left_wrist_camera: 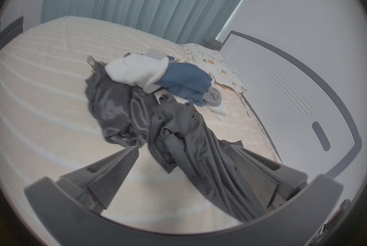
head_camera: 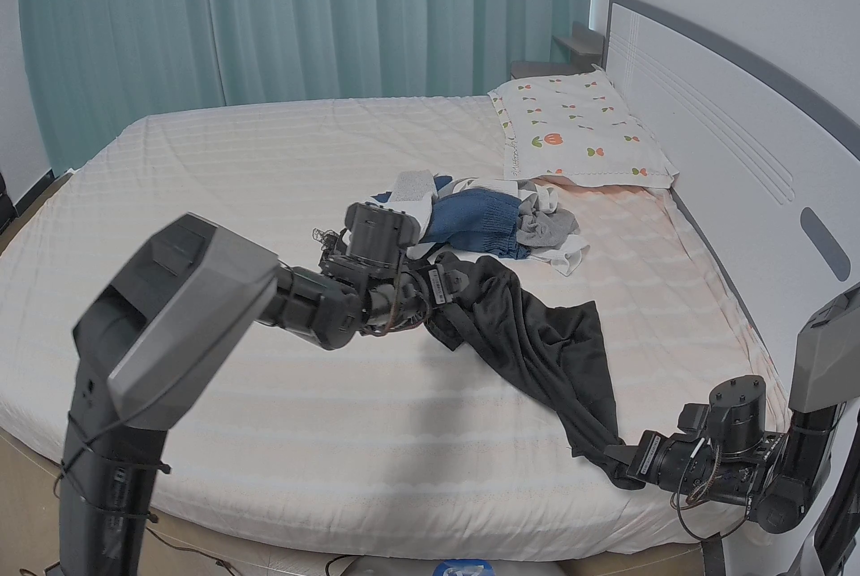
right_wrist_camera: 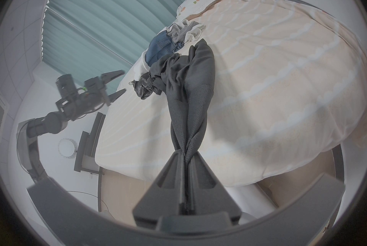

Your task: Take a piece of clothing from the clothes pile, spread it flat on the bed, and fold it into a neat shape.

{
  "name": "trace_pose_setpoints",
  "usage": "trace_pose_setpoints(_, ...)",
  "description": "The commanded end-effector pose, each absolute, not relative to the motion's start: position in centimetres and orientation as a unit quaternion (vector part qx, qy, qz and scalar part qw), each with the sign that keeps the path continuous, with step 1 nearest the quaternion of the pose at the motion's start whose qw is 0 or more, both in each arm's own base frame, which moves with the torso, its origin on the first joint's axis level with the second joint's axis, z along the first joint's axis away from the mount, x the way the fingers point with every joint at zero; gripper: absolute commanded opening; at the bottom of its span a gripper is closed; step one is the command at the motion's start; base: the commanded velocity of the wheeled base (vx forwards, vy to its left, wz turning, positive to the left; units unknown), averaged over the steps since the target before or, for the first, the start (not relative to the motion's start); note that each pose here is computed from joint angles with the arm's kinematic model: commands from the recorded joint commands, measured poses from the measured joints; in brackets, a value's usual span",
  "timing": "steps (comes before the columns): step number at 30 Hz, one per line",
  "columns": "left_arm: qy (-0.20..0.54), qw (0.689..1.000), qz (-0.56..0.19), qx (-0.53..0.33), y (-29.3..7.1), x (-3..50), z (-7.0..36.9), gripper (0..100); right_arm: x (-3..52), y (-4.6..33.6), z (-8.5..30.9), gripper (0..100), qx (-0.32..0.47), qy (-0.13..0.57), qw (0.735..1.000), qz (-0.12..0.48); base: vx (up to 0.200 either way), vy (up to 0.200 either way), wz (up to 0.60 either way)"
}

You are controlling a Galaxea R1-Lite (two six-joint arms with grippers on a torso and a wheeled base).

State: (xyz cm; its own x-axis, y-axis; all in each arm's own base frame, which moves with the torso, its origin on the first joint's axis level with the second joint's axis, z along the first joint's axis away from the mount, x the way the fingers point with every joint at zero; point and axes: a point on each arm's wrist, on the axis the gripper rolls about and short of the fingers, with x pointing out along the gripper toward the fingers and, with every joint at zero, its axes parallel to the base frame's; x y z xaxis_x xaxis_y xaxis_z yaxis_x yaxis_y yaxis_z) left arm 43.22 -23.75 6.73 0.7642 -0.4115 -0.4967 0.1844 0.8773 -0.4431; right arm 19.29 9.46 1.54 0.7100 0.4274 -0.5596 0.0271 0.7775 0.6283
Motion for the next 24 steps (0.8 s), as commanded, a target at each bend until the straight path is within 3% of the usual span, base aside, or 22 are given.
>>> trace_pose_setpoints(1,0.358,0.900,-0.159,-0.190,-28.2,45.1,-2.1,100,18.8,9.4,1.7,0,0.313,0.365,0.869,0.114,0.000,0.000,0.00)
trace_pose_setpoints(8,0.364,0.893,-0.163,-0.206,-28.7,45.9,-2.8,100,18.9,9.3,1.5,0,0.310,0.361,0.874,0.098,0.000,0.000,0.00)
trace_pose_setpoints(24,0.299,0.909,-0.163,-0.238,-27.8,47.4,-4.4,100,18.9,9.2,1.5,0,0.310,0.362,0.874,0.096,0.000,0.000,0.00)
